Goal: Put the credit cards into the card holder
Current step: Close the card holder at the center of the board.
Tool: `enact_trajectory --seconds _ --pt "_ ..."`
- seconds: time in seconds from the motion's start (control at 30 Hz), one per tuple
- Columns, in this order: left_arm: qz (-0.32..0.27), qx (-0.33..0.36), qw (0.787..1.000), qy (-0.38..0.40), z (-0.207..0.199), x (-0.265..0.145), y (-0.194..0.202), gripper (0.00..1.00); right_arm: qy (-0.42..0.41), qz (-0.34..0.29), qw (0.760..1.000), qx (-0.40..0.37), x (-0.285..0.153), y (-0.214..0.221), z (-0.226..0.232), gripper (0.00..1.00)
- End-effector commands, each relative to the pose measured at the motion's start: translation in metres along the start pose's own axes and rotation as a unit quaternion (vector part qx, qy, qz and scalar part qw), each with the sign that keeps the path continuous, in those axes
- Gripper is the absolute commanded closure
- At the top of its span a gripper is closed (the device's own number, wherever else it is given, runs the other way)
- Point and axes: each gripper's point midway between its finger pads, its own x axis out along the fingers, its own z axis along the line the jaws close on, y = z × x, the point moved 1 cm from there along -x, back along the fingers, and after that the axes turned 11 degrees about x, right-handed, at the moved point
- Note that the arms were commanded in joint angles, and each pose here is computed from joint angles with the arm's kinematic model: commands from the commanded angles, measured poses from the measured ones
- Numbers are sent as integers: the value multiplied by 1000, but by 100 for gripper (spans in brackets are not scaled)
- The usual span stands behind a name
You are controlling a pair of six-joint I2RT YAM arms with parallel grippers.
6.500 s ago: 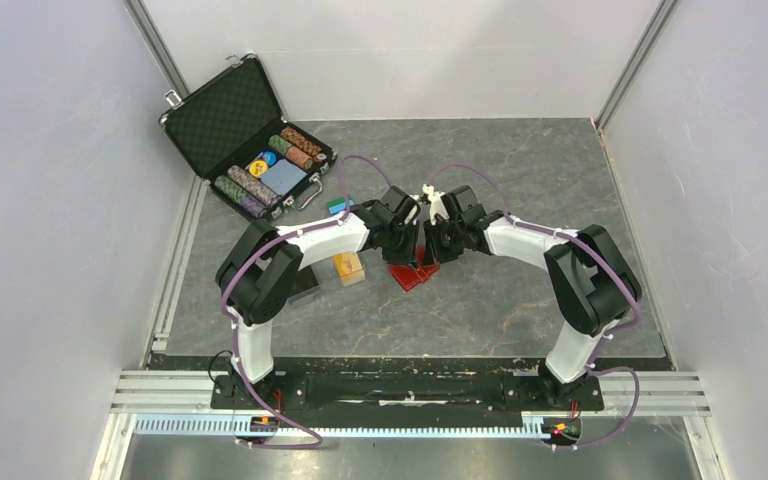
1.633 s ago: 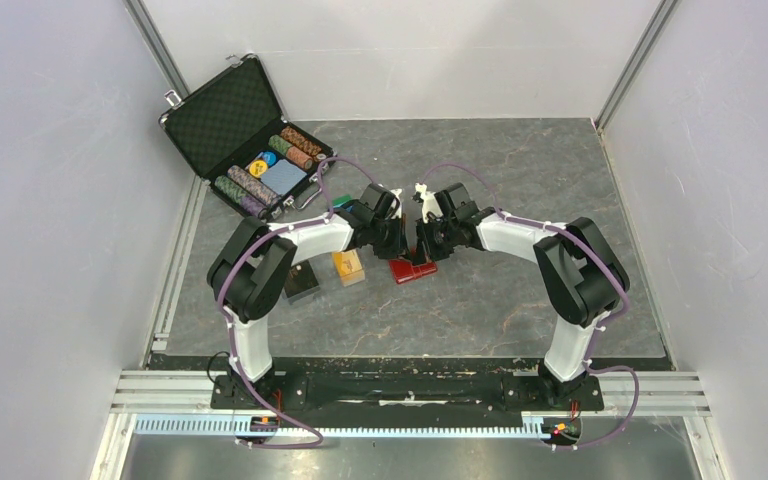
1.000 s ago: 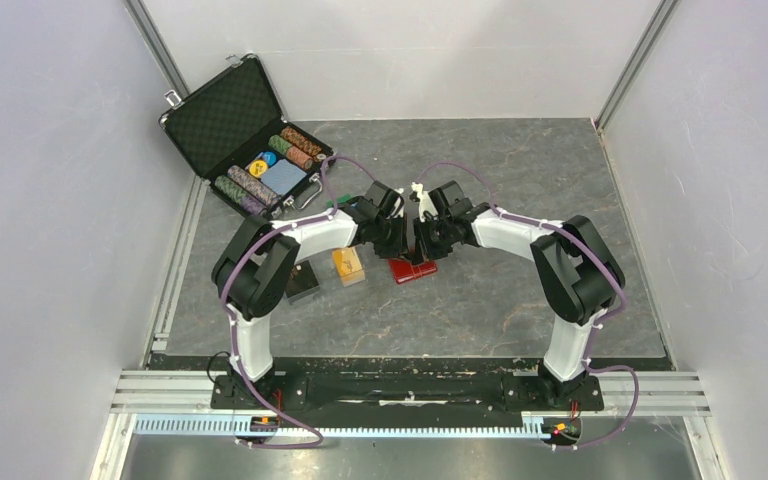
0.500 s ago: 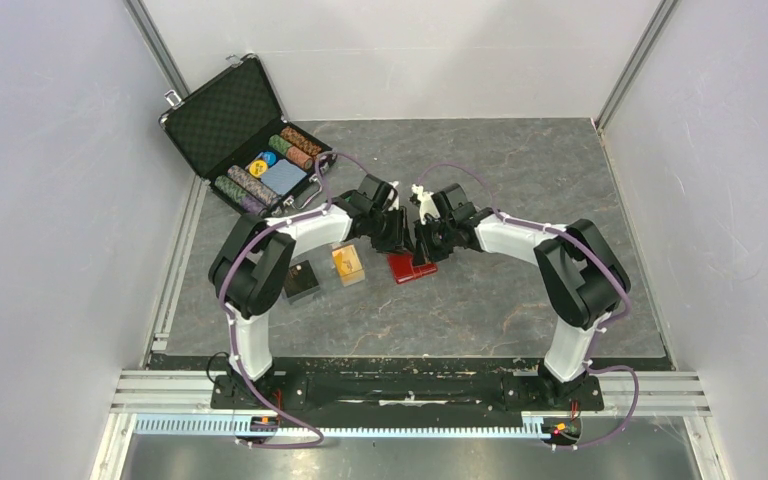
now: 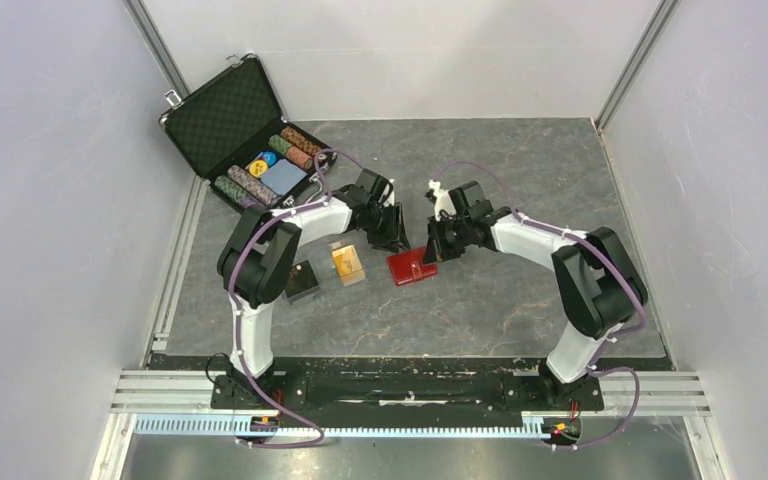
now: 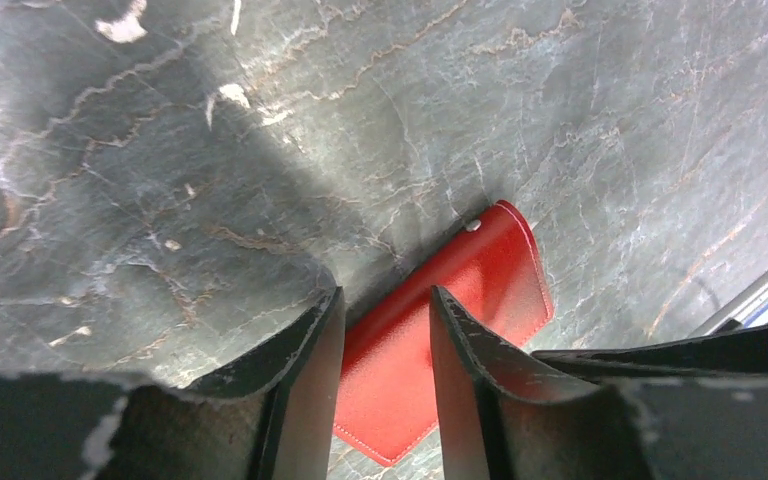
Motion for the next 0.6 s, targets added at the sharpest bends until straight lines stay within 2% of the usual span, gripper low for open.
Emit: enact_trajectory --seconds 0.0,0.13,0.4,0.57 --pt "34 -8 999 -4 5 6 32 57 -26 -36 999 21 -28 -16 7 100" --pt "39 -34 999 -8 -1 -2 49 59 -8 -27 999 43 -40 -6 -7 100" --pt "70 -82 994 -26 -13 -18 85 60 42 38 996 74 -42 51 -38 100" --pt "79 -97 992 -17 -20 -27 96 58 35 56 994 84 -25 54 -43 100"
